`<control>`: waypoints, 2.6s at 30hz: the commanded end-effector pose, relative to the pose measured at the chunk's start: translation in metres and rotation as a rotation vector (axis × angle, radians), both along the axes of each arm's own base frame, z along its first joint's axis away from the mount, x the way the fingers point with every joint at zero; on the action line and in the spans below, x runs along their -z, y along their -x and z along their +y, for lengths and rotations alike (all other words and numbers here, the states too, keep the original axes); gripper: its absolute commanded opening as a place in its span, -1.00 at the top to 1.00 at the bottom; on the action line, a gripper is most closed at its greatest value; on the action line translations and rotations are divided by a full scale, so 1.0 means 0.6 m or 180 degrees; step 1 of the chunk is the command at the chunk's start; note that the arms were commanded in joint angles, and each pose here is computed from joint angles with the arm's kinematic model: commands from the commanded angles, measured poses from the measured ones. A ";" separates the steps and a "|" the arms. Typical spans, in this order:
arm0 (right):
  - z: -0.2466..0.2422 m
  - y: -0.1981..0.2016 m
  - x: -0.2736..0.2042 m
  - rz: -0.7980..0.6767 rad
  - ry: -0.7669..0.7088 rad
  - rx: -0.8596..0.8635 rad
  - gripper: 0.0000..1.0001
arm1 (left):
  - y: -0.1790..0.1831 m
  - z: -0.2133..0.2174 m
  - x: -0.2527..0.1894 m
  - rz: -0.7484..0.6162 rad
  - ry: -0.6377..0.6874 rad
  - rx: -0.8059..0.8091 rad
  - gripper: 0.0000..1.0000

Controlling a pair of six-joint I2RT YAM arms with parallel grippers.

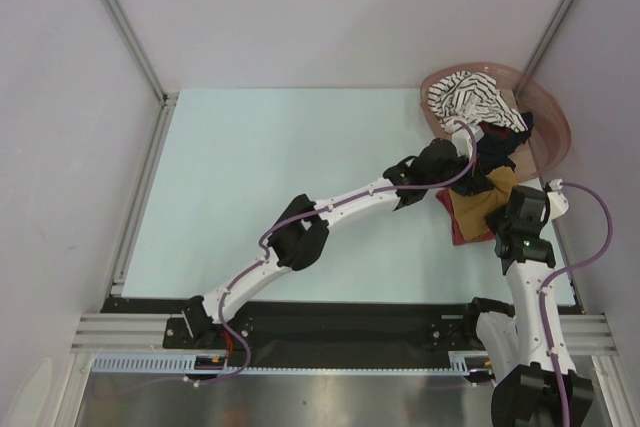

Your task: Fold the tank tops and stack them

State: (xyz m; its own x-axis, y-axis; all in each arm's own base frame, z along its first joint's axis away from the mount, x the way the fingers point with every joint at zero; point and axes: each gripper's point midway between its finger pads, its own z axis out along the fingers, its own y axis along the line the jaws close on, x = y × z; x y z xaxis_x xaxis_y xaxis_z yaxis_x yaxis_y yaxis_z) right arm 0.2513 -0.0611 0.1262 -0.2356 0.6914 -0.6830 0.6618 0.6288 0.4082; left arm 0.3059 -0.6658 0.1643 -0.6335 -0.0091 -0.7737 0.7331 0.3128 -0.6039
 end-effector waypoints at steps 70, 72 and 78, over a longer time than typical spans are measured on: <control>-0.008 -0.073 -0.013 -0.0381 -0.1039 -0.0376 0.89 | 0.045 0.381 -0.258 -0.0643 0.0255 -0.0885 -0.64; -0.011 -0.070 0.012 -0.0373 -0.1111 -0.0273 0.96 | 0.048 0.394 -0.263 -0.0662 0.0249 -0.0922 -0.63; -0.065 -0.051 0.061 -0.0133 -0.0799 0.0137 1.00 | 0.065 0.436 -0.240 -0.0665 0.0156 -0.1039 -0.64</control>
